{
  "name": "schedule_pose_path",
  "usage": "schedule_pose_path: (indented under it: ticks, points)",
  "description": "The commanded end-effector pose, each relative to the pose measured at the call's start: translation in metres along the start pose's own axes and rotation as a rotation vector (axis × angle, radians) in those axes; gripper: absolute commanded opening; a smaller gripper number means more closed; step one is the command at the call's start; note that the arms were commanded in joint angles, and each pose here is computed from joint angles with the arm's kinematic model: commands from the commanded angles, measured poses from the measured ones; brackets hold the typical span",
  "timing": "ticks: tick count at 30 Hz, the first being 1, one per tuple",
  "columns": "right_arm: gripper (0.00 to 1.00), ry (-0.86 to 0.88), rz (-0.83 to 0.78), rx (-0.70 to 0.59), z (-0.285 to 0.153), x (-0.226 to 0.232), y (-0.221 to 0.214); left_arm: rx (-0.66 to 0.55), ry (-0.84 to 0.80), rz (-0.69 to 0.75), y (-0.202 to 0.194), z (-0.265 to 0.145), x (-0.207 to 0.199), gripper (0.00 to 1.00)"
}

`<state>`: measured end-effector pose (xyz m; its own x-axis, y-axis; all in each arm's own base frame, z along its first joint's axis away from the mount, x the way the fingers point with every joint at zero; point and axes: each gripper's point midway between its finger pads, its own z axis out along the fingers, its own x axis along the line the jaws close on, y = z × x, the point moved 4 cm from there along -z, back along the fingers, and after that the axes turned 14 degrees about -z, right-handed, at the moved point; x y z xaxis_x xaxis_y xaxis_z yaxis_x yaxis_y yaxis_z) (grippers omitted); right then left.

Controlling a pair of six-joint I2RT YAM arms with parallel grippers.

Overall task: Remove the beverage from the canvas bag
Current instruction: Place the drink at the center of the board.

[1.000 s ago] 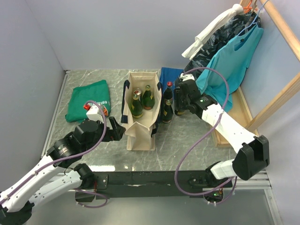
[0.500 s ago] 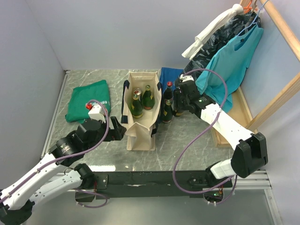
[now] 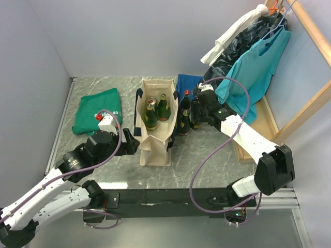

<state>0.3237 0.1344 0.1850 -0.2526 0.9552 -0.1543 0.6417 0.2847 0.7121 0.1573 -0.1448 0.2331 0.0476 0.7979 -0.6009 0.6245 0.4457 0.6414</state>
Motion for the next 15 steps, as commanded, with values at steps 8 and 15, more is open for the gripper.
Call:
schedule_pose_path:
  ticks: [8, 15]
  points:
    - [0.00, -0.006, 0.067, -0.092, 0.0086, 0.0000, 0.0238, -0.008, -0.012, 0.003, 0.0031, -0.0003, -0.0050, 0.96]
    - [0.00, -0.004, 0.074, -0.100, 0.0100, -0.0007, 0.0233, -0.006, -0.008, 0.002, 0.0026, 0.0000, -0.0045, 0.96]
